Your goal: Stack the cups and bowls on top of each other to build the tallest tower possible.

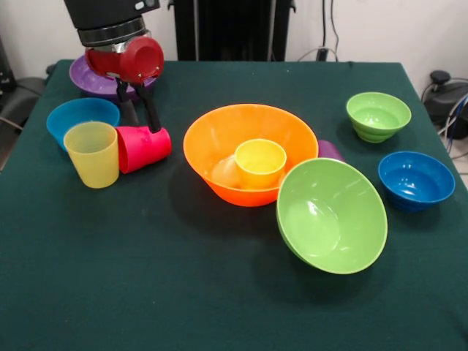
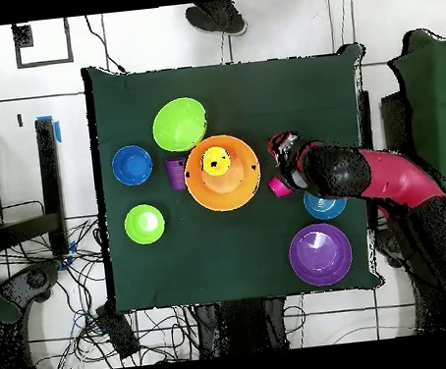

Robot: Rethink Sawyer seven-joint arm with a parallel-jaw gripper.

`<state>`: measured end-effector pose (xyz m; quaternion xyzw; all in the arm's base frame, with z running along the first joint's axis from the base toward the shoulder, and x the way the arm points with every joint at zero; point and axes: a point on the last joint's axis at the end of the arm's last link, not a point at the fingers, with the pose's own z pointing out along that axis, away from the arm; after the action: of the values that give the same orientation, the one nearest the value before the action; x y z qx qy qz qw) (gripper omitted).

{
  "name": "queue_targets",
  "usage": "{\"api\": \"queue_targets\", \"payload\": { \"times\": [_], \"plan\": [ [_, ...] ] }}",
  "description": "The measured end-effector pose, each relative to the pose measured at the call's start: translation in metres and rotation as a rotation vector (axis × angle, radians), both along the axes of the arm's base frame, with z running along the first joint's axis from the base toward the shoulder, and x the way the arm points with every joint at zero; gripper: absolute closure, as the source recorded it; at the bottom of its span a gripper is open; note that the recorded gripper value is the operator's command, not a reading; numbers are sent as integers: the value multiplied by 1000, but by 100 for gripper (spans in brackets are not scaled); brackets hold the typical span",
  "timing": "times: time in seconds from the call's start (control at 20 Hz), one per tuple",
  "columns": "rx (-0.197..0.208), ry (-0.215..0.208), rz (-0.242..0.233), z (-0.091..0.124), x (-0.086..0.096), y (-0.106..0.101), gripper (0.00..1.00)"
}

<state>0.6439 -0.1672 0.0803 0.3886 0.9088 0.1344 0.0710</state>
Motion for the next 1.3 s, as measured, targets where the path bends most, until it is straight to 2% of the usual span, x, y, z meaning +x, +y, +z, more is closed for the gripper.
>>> {"api": "queue_targets", "payload": {
  "times": [0.2, 0.25, 0.55, 0.8, 0.9, 1.0, 1.3],
  "plan": [
    [-57, 28, 28, 5, 9, 9, 0],
    [-83, 32, 40, 9, 14, 14, 0],
    [-145, 25, 50, 20, 24, 15, 0],
    [-203, 27, 31, 33, 30, -2, 0],
    [-215, 30, 25, 35, 32, -7, 0],
    [-241, 42, 7, 40, 34, -22, 0],
    [-284, 52, -27, 45, 36, -47, 0]
  ]
}}
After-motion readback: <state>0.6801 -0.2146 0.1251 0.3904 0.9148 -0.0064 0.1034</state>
